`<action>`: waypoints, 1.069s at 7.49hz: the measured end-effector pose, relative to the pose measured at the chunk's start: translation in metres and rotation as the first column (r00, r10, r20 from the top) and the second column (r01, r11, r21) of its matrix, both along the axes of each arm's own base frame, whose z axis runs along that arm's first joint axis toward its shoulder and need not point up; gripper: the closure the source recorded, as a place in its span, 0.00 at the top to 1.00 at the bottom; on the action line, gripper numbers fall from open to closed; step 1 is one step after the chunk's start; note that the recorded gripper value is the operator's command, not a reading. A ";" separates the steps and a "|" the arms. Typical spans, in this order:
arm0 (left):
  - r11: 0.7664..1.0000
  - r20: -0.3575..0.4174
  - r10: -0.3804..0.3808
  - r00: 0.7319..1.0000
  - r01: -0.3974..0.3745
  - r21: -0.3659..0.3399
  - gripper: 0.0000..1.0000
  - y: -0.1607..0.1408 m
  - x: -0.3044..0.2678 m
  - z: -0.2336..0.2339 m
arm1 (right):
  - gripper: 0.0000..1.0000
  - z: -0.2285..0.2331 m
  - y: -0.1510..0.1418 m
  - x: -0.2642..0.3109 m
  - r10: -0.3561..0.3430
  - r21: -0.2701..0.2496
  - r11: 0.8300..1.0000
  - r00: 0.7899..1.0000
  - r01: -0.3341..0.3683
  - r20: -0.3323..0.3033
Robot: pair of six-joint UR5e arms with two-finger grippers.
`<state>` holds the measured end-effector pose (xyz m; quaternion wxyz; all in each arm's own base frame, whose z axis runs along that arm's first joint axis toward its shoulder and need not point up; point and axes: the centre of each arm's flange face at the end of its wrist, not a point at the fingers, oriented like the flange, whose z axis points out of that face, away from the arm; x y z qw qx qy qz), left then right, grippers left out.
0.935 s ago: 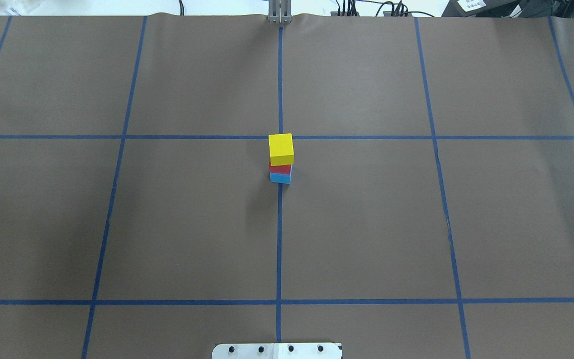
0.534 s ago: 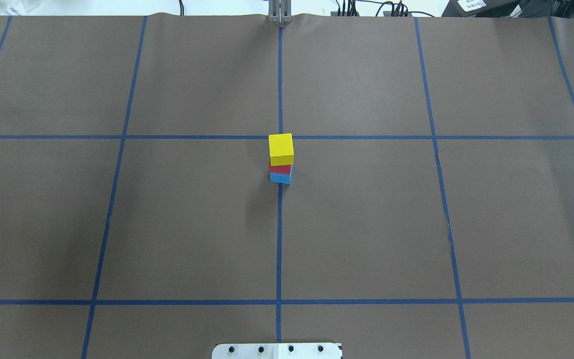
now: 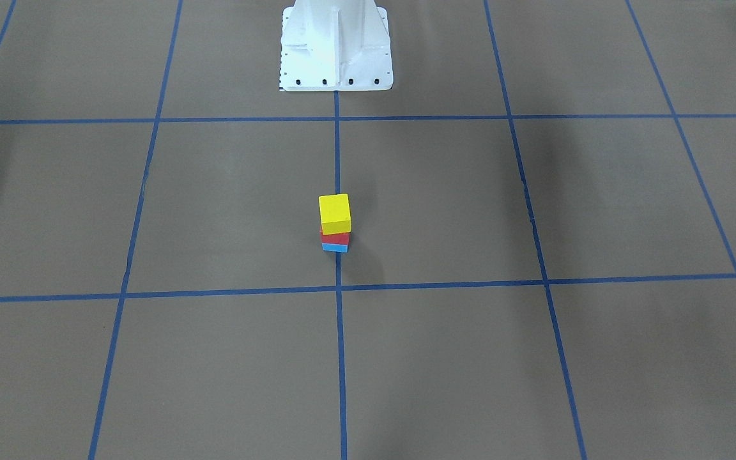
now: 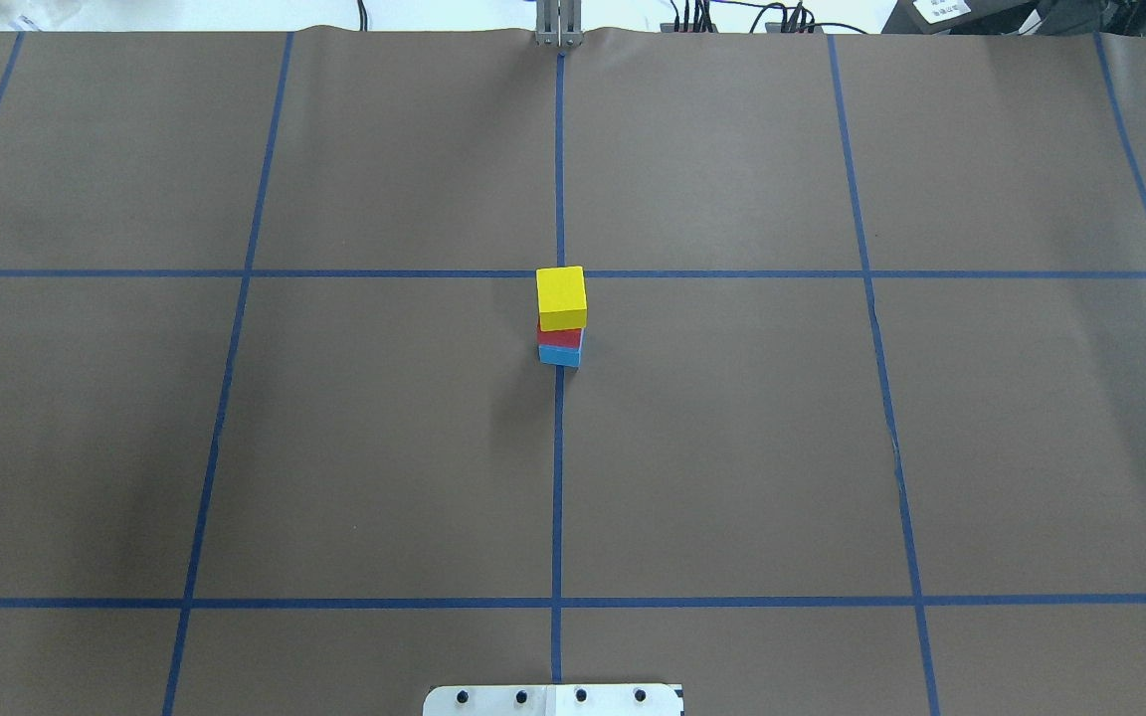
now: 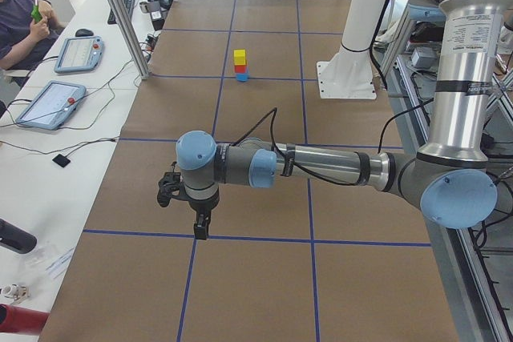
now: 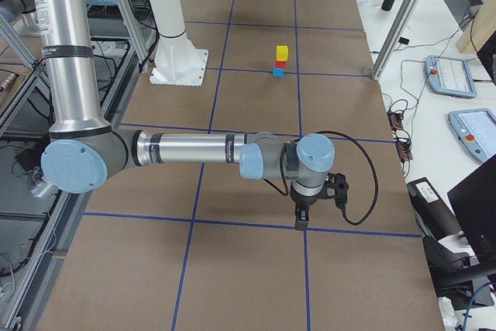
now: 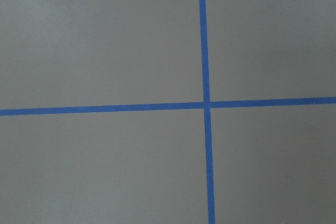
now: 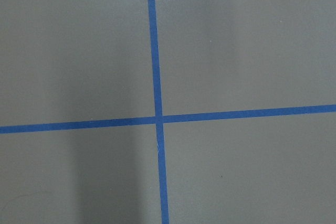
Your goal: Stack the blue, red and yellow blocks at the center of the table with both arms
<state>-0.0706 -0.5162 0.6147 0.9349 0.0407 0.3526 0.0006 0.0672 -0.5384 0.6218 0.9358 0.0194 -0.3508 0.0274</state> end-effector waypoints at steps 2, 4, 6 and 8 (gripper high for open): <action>1.000 0.000 0.000 1.000 0.000 0.001 1.00 0.000 0.000 0.000 | 0.99 -0.025 0.000 -0.001 -0.004 0.045 0.999 1.000 0.005 -0.016; 1.000 0.000 0.000 1.000 0.000 -0.001 1.00 0.000 0.000 0.000 | 0.99 -0.031 0.003 -0.005 -0.011 0.053 0.999 0.999 0.009 0.037; 1.000 0.000 0.002 1.000 -0.002 0.000 1.00 0.000 0.000 0.000 | 1.00 -0.034 0.005 -0.008 -0.016 0.061 0.998 0.997 0.012 0.073; 1.000 0.000 0.002 1.000 -0.002 -0.001 1.00 0.000 0.000 0.000 | 0.99 -0.035 0.006 -0.008 -0.018 0.064 0.998 0.997 0.013 0.078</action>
